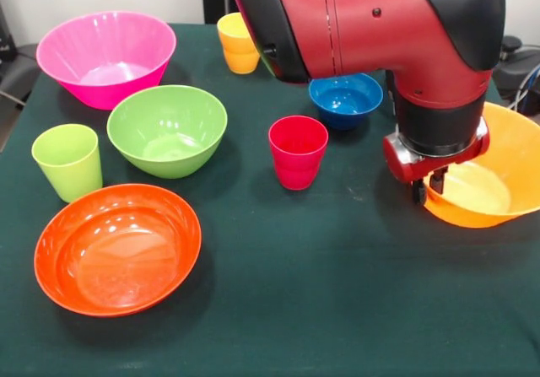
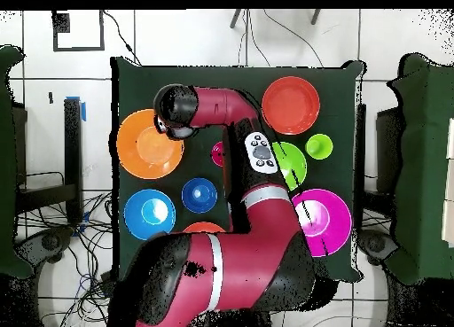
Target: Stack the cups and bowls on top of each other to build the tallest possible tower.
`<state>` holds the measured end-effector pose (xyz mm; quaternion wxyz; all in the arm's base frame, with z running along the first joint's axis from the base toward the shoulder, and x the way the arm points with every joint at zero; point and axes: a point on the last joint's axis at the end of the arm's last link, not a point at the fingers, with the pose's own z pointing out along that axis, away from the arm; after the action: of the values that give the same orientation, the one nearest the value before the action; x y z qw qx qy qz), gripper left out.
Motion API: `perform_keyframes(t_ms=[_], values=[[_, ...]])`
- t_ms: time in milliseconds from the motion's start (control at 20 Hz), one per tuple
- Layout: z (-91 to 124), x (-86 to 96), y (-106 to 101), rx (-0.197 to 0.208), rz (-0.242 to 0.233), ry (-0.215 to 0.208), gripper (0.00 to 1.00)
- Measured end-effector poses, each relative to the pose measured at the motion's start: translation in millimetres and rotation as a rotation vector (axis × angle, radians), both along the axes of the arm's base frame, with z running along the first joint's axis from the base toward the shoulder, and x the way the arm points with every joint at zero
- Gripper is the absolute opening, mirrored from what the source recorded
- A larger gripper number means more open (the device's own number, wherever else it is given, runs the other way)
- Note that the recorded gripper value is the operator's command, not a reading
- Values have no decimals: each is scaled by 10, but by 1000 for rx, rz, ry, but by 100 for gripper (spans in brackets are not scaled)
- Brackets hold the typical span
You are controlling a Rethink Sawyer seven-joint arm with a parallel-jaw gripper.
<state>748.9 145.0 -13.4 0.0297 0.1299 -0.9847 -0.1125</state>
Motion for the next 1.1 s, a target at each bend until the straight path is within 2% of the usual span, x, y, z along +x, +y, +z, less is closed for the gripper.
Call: perform_keyframes(t_ms=[200,500,700,1100], values=[[-5,30,-20,18,0,-5,0],[-44,204,-144,77,-13,-34,0],[-45,323,-191,98,-15,-60,0],[-52,391,-201,107,-13,-77,0]])
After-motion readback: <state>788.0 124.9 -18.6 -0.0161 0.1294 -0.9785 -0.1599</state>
